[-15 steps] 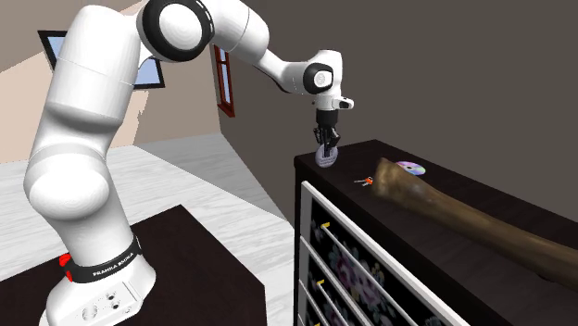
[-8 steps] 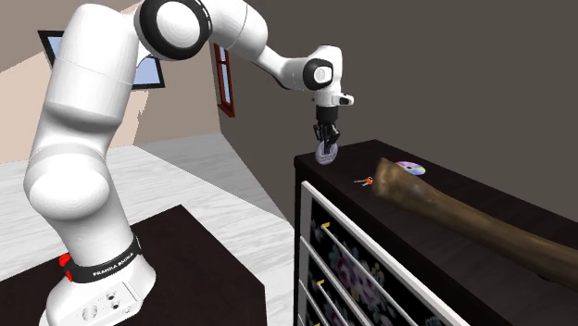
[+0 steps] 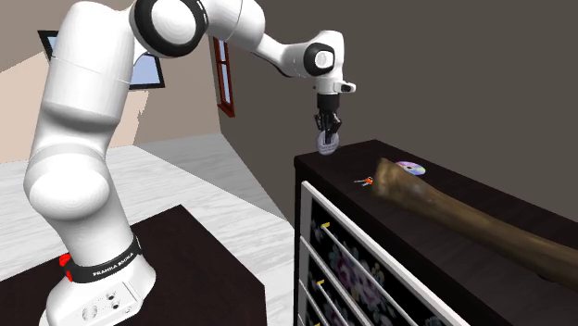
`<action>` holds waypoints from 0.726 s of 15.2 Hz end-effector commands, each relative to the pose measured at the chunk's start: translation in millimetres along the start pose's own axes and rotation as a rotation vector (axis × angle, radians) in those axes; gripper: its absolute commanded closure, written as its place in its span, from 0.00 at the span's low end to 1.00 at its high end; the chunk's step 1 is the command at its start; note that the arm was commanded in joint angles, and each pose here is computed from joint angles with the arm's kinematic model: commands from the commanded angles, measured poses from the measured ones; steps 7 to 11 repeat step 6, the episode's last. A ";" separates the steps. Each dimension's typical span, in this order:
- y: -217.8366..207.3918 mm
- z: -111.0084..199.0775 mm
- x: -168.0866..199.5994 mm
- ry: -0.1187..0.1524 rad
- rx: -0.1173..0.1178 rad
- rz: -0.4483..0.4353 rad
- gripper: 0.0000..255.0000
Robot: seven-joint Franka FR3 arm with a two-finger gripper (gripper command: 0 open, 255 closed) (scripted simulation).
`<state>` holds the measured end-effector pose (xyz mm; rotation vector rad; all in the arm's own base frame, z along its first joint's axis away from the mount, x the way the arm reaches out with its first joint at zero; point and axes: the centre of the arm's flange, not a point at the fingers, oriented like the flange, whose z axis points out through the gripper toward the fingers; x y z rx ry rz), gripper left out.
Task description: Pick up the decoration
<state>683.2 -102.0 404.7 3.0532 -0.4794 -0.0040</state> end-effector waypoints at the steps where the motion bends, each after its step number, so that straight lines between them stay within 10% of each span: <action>1: 0.7 -11.6 -0.8 -0.001 0.000 0.000 1.00; 11: 1.5 -28.2 -0.7 -0.001 0.000 0.000 1.00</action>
